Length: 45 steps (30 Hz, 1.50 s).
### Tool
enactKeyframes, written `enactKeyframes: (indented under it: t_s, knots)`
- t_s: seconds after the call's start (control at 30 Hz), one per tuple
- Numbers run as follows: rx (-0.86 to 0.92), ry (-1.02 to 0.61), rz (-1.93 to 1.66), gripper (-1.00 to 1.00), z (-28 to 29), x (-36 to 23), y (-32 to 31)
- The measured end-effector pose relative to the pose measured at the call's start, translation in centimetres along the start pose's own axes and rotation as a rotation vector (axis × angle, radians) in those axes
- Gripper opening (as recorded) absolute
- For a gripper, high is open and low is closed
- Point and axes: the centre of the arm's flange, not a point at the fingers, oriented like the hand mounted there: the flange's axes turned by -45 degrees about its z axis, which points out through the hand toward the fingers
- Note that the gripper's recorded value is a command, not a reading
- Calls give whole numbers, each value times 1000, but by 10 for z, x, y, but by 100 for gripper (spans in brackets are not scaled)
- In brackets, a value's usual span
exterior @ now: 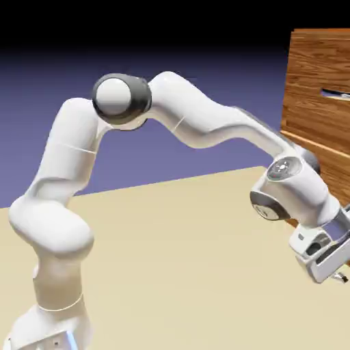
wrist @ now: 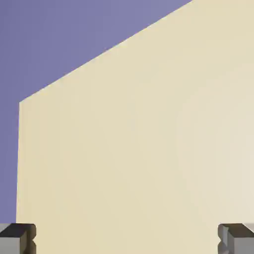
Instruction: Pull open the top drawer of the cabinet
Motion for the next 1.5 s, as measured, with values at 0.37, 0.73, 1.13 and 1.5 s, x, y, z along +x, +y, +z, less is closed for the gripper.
enactKeyframes:
  t_s: [0.37, 0.73, 1.13, 1.5]
  knots:
    - [375, 80, 174, 0, -44, -50, -120]
    - [755, -226, 79, 0, -131, -291, -202]
    - [827, -416, -5, 0, -148, -427, -216]
    - [820, -416, -8, -100, -139, -428, -215]
